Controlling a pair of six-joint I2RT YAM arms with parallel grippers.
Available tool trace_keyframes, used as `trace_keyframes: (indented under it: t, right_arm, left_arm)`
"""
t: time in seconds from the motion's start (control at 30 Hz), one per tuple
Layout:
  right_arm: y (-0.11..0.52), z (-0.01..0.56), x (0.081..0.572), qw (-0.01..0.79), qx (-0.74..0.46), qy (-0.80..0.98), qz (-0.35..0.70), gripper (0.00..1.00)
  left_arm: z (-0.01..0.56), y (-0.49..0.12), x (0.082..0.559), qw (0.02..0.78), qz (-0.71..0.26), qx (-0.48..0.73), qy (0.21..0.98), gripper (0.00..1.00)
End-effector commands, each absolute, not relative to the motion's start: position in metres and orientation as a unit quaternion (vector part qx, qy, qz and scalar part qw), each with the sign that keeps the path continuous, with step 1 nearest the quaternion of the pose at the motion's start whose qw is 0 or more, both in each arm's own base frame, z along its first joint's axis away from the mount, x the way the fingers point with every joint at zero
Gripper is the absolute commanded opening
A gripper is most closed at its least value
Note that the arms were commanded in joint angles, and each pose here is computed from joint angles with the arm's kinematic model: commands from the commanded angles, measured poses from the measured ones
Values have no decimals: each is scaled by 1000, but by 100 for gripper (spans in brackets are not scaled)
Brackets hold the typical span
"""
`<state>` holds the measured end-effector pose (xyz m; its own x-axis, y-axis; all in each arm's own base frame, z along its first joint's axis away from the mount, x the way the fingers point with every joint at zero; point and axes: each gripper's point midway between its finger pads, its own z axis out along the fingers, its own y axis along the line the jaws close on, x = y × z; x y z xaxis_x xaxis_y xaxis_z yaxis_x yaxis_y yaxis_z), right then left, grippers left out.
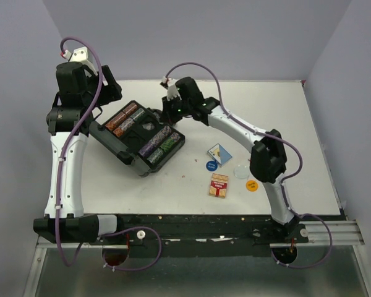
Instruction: Pack up texas hold em set
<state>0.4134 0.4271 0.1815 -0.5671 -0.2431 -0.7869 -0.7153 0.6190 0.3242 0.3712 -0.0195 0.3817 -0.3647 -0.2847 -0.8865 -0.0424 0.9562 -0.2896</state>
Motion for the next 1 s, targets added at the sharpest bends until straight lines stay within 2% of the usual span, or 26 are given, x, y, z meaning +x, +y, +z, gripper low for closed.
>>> trace_keyframes:
  t: [0.0, 0.4, 0.97]
  right_arm:
    - [484, 160, 388, 319, -357, 788, 386, 1]
    - [527, 105, 354, 285, -408, 782, 375, 1]
    - [557, 66, 382, 320, -368, 793, 365, 1]
  left_arm:
    - [386, -25, 367, 555, -127, -110, 815, 82]
    - [386, -24, 357, 552, -140, -145, 809, 82]
    - [377, -20, 339, 532, -121, -152, 824, 82]
